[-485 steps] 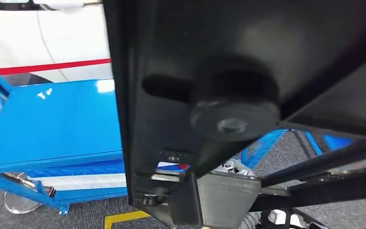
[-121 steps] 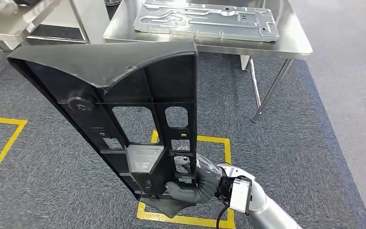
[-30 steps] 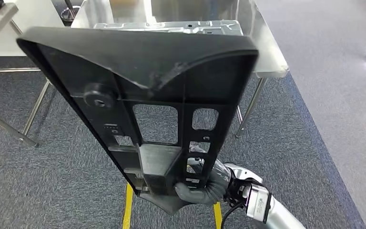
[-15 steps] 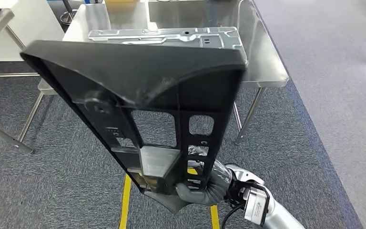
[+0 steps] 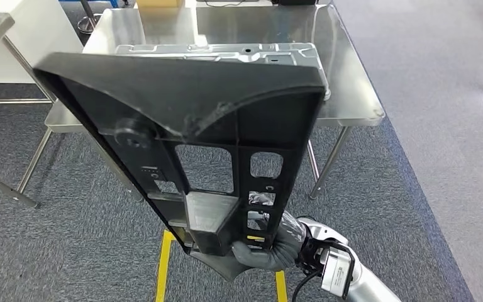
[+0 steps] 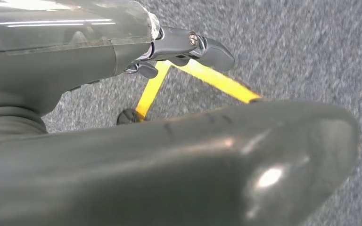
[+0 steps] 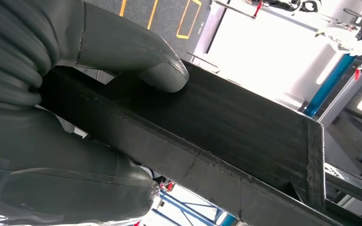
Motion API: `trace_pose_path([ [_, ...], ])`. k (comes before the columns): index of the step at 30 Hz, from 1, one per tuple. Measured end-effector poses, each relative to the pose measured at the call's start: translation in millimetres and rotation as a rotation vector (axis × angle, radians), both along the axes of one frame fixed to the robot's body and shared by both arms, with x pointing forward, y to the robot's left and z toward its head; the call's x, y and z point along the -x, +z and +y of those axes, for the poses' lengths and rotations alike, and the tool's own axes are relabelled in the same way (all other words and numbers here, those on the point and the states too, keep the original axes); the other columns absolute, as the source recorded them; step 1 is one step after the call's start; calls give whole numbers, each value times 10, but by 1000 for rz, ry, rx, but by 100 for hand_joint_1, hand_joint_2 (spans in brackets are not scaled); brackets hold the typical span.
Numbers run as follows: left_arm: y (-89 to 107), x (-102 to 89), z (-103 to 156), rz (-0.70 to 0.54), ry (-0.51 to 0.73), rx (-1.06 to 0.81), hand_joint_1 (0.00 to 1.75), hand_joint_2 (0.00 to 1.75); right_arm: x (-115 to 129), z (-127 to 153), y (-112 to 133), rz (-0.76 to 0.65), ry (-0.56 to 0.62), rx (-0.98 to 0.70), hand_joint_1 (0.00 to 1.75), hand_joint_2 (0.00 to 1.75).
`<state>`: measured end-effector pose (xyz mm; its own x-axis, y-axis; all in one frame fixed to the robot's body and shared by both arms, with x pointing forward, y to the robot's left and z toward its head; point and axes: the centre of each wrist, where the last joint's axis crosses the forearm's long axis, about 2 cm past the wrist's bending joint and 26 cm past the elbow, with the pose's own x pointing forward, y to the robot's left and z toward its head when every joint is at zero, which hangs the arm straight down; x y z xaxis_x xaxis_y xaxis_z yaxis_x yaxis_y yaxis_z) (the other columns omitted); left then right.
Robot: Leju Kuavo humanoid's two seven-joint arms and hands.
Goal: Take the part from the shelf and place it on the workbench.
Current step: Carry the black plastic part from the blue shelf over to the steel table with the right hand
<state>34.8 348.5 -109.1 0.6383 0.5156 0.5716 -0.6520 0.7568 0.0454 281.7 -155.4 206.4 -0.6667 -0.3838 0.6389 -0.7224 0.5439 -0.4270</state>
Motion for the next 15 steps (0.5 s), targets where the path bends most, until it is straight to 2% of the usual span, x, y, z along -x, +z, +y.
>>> trace_pose_path([
  [15, 1, -18, -8, -17, 3, 4, 0, 0, 26, -19, -32, 5, -18, -2, 169, 175],
])
